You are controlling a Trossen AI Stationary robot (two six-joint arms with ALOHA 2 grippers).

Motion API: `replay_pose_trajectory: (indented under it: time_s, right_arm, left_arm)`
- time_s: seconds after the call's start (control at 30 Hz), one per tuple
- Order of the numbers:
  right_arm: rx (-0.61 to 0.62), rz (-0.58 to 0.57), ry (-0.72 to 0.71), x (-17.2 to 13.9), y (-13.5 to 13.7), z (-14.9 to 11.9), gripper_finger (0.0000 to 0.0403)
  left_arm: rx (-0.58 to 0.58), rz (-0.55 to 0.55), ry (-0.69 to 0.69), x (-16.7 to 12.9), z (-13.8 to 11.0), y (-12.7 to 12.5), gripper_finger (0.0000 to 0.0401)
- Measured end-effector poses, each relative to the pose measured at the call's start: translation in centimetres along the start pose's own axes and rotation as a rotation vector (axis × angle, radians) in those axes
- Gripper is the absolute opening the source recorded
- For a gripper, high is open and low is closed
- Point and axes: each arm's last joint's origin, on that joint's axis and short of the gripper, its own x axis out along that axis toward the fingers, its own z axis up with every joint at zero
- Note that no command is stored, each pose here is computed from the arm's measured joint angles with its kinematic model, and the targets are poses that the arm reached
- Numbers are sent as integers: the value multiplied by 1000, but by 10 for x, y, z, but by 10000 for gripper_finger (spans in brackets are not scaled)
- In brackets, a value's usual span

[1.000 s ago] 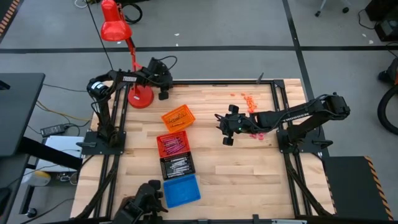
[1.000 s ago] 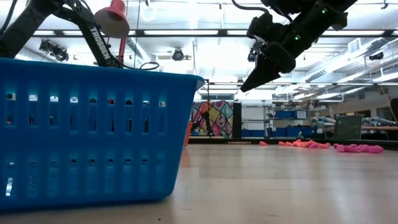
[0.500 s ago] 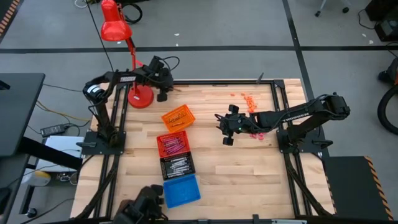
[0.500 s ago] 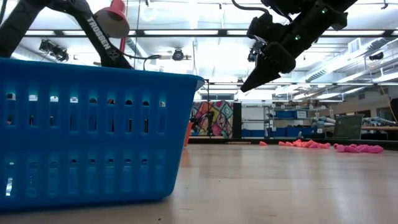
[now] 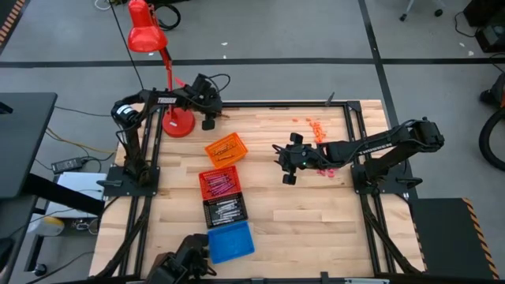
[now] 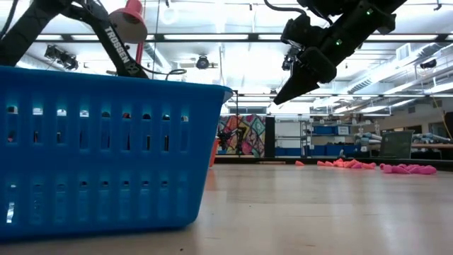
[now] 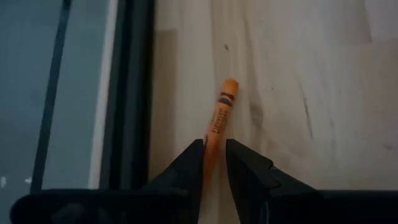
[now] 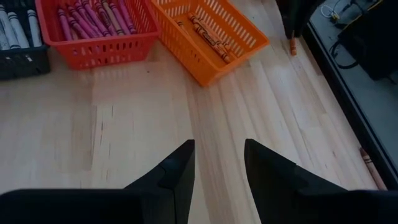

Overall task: Sort crayons
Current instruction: Put the orange crayon into the orange basket

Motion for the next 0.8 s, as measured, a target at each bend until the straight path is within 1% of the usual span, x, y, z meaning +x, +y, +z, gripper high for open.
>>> replay_pose_trajectory:
  time_s: [0.1,0.4,0.47,0.6,0.8]
  right_arm:
    - [-1,0,0,0,0,0,143]
    - [3,23,-8,0,1,1,143]
    - [3,24,-8,0,1,1,143]
    - [2,26,-11,0,1,1,143]
    - [3,28,-17,0,2,2,143]
  left_arm:
    - [-30,-32,10,4,-4,-2,80]
    - [-116,-22,51,4,-3,-3,76]
    - [-123,-6,84,4,-3,-4,64]
    - [-121,-2,130,4,-2,-7,19]
    - [-162,16,166,4,1,-10,18]
